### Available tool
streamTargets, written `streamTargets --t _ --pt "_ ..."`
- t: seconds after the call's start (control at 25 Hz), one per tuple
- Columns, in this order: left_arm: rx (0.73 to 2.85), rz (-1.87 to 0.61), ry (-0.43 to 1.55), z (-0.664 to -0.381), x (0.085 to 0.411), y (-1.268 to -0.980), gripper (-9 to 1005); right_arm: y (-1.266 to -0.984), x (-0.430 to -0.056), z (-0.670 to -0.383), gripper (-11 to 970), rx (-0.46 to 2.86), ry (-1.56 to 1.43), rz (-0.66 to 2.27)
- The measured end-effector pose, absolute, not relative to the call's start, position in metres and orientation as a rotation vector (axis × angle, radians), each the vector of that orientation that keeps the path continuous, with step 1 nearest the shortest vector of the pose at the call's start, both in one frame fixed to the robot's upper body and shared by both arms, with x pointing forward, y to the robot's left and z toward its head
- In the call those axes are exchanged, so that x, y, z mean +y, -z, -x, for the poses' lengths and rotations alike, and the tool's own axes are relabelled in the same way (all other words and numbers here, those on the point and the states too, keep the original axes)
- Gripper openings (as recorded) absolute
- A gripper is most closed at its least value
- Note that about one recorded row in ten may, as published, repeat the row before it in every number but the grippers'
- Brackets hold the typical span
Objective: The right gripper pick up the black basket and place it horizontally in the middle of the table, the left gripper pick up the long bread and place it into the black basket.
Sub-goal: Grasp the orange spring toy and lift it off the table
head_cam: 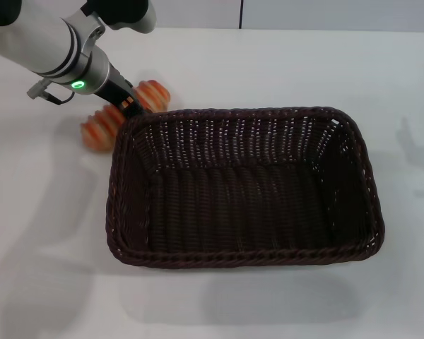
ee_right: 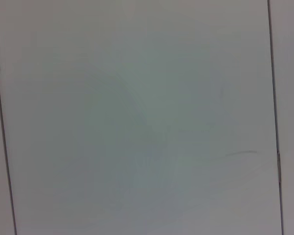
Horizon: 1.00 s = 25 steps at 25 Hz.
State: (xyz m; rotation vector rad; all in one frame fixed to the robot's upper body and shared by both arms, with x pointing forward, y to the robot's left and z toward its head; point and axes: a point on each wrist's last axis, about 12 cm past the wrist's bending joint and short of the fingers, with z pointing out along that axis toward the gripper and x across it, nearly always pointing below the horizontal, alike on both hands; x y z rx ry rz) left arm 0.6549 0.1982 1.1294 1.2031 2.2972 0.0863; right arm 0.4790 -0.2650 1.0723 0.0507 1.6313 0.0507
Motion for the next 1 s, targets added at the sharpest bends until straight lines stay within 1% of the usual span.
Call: streamTargets --t 0.28,0.36,0.56,0.88,0.92,1.0 --pt "2.292 -1.24 -0.11 -0.655 0.196 -1.127 661 -1.073 -0.265 -0.48 839 1.639 -0.056 -0.042" --pt "2.289 -1.246 -0.113 -0.655 0.196 -1.126 443 -1.073 -0.265 -0.48 839 1.64 -0.055 -0.043" --pt "2.235 -1.264 -0.123 -0.653 0.191 -1.136 379 -1.073 -0.266 -0.479 839 1.64 -0.052 -0.045" --pt "2.165 -1.294 -0.076 -0.652 0.184 -1.15 328 -1.073 -0.266 -0.478 839 1.638 -0.053 -0.05" --pt "2.097 -1.301 -0.045 -0.65 0.181 -1.166 324 -1.073 -0.266 -0.478 839 1.638 -0.054 -0.05" --pt "2.048 -1.308 -0.037 -0.649 0.179 -1.179 316 -1.073 -0.265 -0.478 839 1.638 -0.057 -0.048"
